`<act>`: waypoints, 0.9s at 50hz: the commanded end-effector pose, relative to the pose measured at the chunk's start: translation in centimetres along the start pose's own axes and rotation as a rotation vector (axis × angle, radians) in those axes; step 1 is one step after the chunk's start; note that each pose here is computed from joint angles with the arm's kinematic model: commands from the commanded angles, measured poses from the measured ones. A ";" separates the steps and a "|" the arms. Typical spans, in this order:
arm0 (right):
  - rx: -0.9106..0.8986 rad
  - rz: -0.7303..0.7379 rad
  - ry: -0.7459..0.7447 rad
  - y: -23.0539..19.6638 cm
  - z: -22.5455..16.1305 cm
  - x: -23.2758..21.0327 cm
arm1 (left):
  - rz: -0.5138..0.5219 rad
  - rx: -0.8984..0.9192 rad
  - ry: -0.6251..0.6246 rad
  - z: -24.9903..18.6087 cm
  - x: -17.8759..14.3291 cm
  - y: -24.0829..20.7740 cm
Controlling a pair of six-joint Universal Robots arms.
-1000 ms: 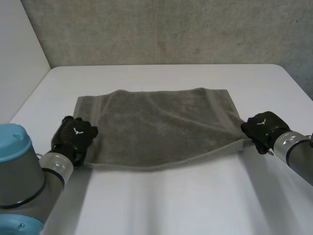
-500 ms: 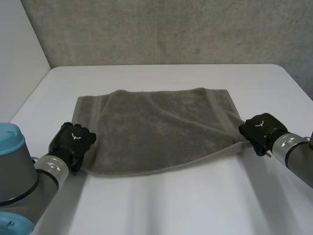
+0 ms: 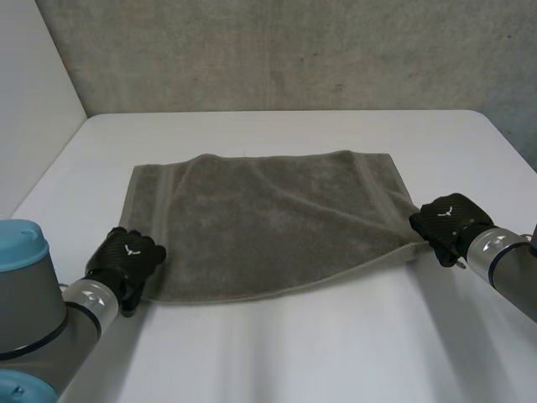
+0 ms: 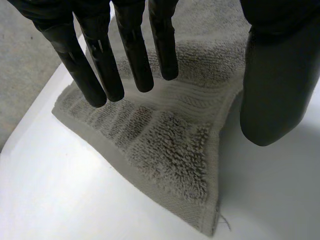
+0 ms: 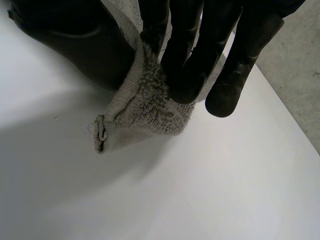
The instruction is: Fold the towel.
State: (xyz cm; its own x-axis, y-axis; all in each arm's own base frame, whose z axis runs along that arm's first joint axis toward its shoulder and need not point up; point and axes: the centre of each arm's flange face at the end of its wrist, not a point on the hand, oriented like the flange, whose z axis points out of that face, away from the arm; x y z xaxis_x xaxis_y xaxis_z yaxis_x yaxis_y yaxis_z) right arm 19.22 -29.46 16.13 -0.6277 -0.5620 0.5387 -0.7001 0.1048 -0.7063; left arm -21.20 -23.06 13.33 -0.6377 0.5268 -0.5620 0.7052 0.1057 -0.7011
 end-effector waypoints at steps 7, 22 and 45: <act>0.006 0.000 0.008 0.0 0.1 0.1 | 0.004 0.007 -0.019 1.9 -0.2 0.1; 0.261 -0.045 0.145 -6.8 -6.4 4.5 | -0.030 0.233 -0.297 -2.4 -6.3 -5.8; 0.043 -0.111 -0.052 -5.4 -11.4 5.8 | -0.070 0.218 -0.209 -8.2 -5.5 -5.8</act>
State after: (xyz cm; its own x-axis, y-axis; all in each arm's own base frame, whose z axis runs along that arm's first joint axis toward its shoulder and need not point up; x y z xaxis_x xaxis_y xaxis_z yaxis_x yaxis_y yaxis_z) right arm 15.66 -23.03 29.37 -0.5414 -0.5859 0.6030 -0.7376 -0.0133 -0.6751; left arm -19.13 -18.87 24.54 -0.7514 0.3178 -0.5783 0.5902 -0.0683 -0.8044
